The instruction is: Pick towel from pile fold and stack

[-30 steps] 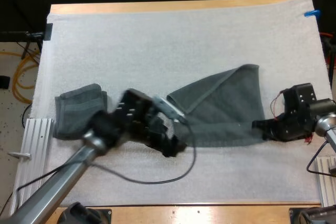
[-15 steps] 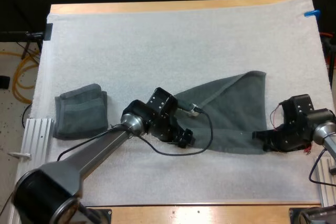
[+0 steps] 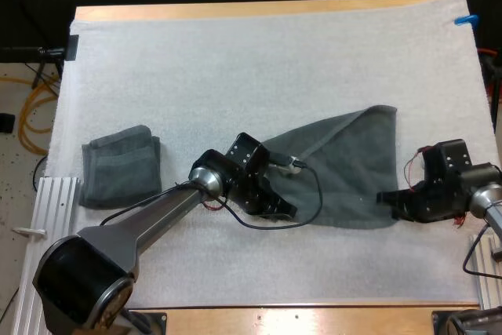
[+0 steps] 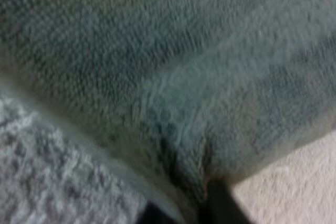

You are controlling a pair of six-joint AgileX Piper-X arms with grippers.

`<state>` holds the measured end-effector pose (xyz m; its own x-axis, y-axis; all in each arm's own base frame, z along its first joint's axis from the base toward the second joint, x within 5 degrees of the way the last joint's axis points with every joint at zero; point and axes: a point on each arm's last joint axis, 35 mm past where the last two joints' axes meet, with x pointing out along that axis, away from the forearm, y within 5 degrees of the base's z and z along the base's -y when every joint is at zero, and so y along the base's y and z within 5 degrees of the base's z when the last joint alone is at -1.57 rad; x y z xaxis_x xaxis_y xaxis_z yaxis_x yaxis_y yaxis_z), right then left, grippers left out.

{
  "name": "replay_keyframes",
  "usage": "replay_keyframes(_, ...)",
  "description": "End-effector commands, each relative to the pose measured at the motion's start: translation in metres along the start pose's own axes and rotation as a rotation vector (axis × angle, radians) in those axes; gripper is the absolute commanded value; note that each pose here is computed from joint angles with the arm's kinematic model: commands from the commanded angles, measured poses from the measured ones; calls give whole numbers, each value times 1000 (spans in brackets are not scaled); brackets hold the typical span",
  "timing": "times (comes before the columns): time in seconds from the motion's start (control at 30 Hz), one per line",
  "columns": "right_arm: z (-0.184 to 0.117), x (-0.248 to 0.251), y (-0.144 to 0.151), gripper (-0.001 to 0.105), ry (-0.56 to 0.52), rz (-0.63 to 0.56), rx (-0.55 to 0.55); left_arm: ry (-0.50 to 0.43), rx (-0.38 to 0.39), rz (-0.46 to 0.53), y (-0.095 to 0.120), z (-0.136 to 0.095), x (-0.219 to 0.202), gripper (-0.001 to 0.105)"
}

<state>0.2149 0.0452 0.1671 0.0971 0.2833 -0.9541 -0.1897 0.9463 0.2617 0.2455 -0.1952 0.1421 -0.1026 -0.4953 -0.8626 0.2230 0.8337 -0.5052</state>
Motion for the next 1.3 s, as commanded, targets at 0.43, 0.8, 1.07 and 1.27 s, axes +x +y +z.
replay_keyframes(0.43,3,-165,44,0,-698,-43,-178,-351,221,-408,-72,-26,-165,0)
replay_keyframes(0.8,-35,-212,61,0,-716,98,-185,-413,231,-468,-87,-52,-198,0)
replay_keyframes(1.07,-64,-223,65,0,-647,147,-155,-379,256,-404,-110,-80,-191,0)
replay_keyframes(1.27,-84,-221,67,0,-516,231,-138,-351,252,-352,-118,-104,-191,0)
